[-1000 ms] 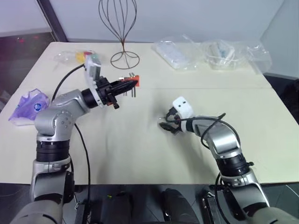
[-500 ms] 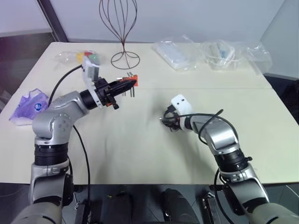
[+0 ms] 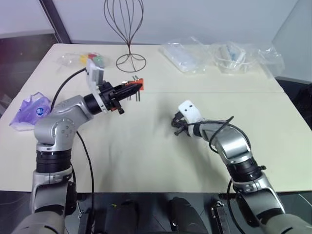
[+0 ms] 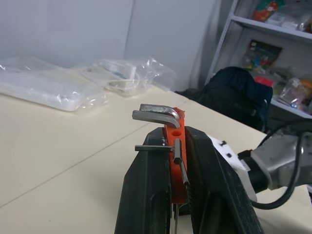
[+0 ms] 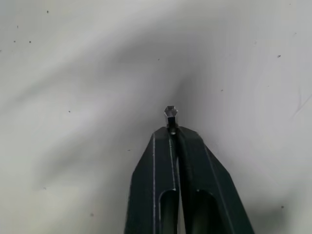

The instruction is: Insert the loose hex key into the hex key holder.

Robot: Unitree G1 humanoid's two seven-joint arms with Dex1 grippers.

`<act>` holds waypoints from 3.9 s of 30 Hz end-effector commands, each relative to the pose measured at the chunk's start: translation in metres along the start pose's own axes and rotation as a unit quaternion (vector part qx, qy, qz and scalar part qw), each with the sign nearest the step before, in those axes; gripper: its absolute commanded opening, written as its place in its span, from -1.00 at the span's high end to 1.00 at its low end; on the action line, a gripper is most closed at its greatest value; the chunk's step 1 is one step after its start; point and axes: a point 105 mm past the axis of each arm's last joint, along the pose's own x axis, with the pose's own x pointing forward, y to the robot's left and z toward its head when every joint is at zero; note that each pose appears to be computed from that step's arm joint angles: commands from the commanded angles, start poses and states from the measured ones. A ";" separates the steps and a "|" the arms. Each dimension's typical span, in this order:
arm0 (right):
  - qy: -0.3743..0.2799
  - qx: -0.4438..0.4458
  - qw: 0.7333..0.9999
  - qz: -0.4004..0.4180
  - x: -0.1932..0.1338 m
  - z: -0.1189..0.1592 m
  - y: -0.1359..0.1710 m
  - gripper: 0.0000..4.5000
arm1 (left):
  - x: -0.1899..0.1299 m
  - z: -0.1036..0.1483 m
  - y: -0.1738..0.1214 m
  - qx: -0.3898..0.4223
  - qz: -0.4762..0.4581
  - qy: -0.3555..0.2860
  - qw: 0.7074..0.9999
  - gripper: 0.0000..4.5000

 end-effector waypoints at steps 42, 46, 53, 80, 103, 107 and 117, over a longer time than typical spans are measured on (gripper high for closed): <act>-0.601 0.128 0.789 0.026 -0.048 0.209 0.065 0.97 | 0.045 0.039 -0.006 0.049 -0.055 -0.020 0.997 1.00; -0.597 0.126 0.792 0.019 -0.046 0.207 0.062 0.97 | 0.045 0.040 -0.008 0.048 -0.058 -0.023 0.997 1.00; -0.599 0.119 0.792 0.008 -0.046 0.208 0.057 0.97 | 0.044 0.037 -0.009 0.047 -0.063 -0.019 0.997 1.00; -0.600 0.110 0.792 -0.002 -0.051 0.210 0.052 0.97 | 0.043 0.040 0.001 0.044 -0.042 -0.029 0.998 1.00; -0.588 0.107 0.802 -0.012 -0.044 0.203 0.047 0.97 | 0.044 0.045 -0.005 0.048 -0.055 -0.037 0.997 1.00; -0.586 0.107 0.803 -0.013 -0.042 0.202 0.047 0.97 | 0.044 0.045 -0.005 0.048 -0.056 -0.036 0.997 1.00; -0.580 0.107 0.808 -0.014 -0.041 0.196 0.048 0.97 | 0.046 0.049 -0.003 0.048 -0.052 -0.044 0.997 1.00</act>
